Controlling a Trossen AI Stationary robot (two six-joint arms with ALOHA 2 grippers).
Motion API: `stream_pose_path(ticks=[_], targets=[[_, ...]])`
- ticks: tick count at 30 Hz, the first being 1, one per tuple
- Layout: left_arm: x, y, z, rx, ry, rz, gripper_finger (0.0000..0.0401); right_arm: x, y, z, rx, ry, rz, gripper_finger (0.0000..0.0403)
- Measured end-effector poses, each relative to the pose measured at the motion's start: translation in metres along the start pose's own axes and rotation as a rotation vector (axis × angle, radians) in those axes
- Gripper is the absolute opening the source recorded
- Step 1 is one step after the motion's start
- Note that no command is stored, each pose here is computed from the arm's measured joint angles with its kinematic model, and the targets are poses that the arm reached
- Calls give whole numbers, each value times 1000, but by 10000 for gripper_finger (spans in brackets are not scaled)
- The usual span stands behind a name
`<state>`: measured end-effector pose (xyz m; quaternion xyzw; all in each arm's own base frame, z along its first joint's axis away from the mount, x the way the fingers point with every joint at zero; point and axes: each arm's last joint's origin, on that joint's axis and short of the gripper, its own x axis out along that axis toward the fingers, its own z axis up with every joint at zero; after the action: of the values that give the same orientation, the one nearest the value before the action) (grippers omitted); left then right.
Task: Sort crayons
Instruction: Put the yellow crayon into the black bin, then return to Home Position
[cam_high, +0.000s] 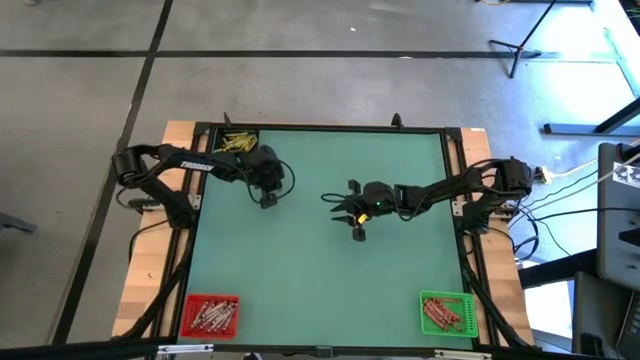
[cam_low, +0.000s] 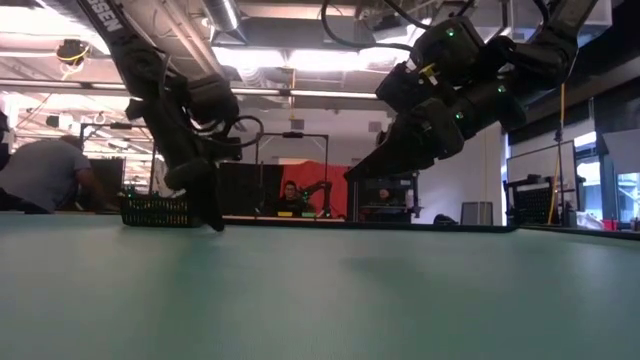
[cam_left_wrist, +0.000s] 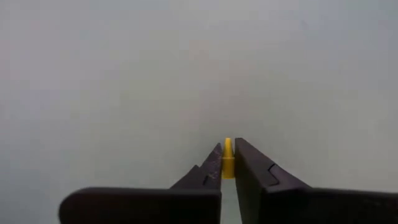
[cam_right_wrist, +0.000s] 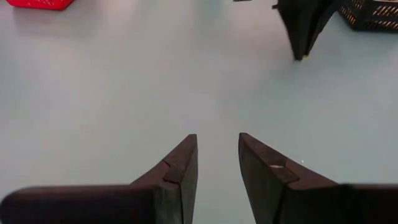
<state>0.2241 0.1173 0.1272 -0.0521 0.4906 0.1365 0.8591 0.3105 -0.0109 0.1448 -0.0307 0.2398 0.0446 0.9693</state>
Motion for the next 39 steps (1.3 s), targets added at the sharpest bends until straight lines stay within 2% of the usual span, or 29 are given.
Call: stream_pose_path(ticks=[2, 6, 11, 17, 24, 31, 39], targets=[[-10, 1, 4, -3, -37, 30, 6, 0, 0, 0, 0, 0, 0, 112], [-40, 4, 12, -8, -130, 157, 10, 0, 0, 0, 0, 1, 0, 112], [-79, 15, 18, -63, -267, 405, 17, 0, 0, 0, 0, 1, 0, 112], [-99, 44, 9, -192, -268, 629, 19, 0, 0, 0, 0, 1, 0, 112], [-101, 80, -9, -323, -197, 732, 19, 0, 0, 0, 0, 0, 0, 112], [-105, 96, -19, -392, -166, 780, 23, 0, 0, 0, -3, 0, 0, 112], [-104, 97, -21, -414, -157, 775, 93, 0, 0, 0, -6, 0, -1, 112]])
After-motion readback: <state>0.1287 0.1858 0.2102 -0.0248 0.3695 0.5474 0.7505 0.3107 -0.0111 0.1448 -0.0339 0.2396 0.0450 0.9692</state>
